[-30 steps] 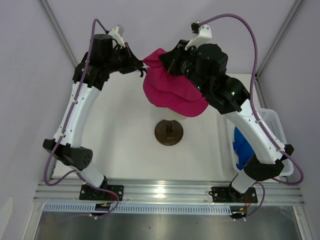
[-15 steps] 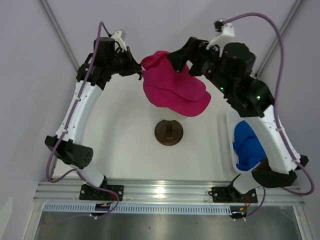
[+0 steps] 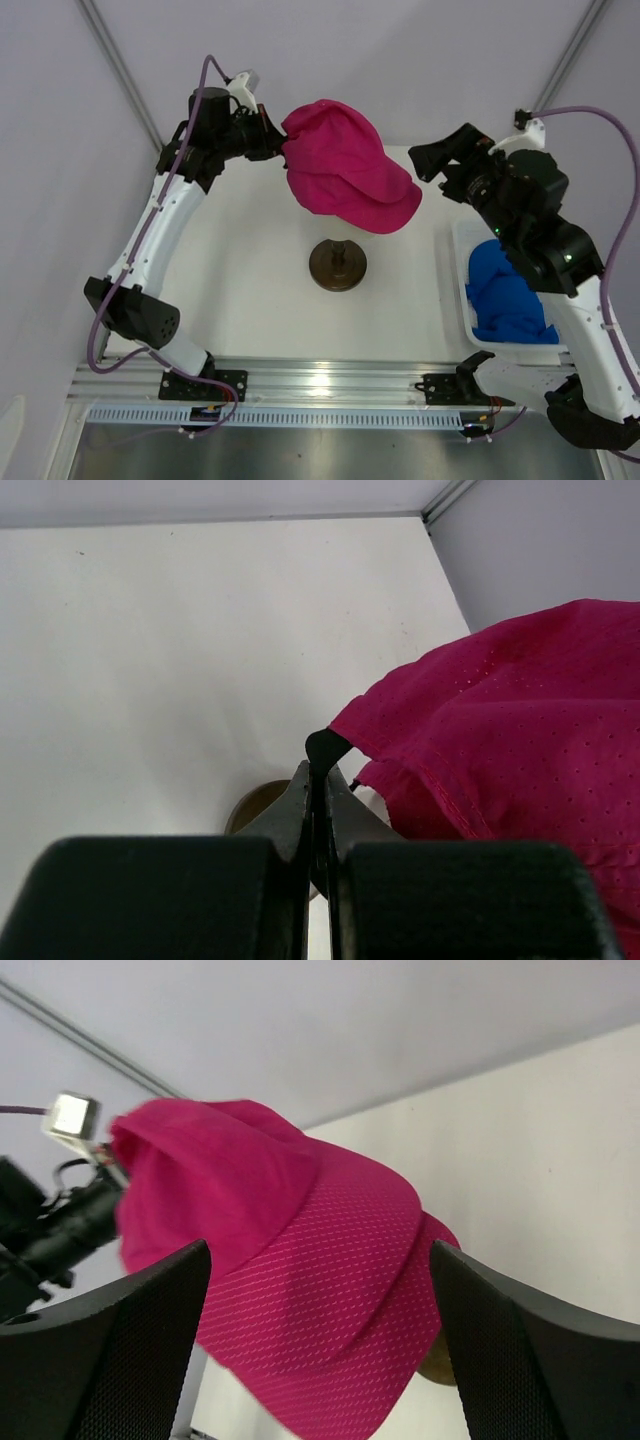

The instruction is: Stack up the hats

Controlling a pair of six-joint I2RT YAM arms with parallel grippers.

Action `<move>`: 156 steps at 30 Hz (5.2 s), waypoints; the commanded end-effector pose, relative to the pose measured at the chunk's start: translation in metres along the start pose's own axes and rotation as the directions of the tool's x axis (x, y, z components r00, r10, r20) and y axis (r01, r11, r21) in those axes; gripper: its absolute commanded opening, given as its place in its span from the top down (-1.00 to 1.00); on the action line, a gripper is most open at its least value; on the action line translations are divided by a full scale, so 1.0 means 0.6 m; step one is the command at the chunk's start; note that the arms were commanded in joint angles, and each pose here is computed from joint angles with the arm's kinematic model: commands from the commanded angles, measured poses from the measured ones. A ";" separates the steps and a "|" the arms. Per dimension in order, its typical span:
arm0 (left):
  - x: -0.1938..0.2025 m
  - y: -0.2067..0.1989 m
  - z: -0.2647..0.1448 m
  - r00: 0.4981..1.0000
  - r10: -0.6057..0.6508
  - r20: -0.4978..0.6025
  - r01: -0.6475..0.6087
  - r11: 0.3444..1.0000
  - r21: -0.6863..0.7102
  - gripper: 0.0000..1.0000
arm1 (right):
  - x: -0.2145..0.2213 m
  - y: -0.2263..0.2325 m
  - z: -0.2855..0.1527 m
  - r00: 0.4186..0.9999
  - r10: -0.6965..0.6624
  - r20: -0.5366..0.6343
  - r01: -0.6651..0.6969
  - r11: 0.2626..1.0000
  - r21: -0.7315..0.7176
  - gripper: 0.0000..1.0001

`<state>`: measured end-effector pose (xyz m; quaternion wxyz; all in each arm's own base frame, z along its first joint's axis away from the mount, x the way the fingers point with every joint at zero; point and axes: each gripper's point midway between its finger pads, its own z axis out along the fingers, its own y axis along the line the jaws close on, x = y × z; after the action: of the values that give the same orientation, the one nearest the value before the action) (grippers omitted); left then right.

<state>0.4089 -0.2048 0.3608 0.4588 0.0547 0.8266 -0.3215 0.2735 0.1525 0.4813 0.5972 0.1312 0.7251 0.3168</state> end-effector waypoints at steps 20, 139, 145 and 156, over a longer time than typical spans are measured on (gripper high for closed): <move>-0.036 -0.031 -0.036 0.993 0.066 0.095 -0.073 0.995 0.068 0.99 | 0.024 -0.010 0.006 0.948 0.319 0.013 -0.318 0.946 -0.060 -0.66; 0.030 0.033 -0.050 0.957 0.221 0.190 -0.229 0.973 0.018 0.97 | 0.083 -0.001 0.016 0.955 0.294 -0.041 -0.296 0.950 -0.099 1.00; 0.012 0.041 -0.065 0.952 0.223 0.210 -0.218 0.975 -0.047 0.93 | 0.095 -0.041 0.012 0.946 0.322 -0.032 -0.322 0.947 0.002 1.00; 0.032 0.061 -0.022 0.984 0.151 0.097 -0.146 0.988 -0.058 0.91 | 0.184 -0.080 0.003 0.911 0.383 -0.155 -0.376 0.924 0.072 0.86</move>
<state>0.3918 -0.1864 0.3429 0.5309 0.1148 0.7851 -0.2978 0.2565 0.1952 0.4157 0.4763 0.2325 0.6887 0.4948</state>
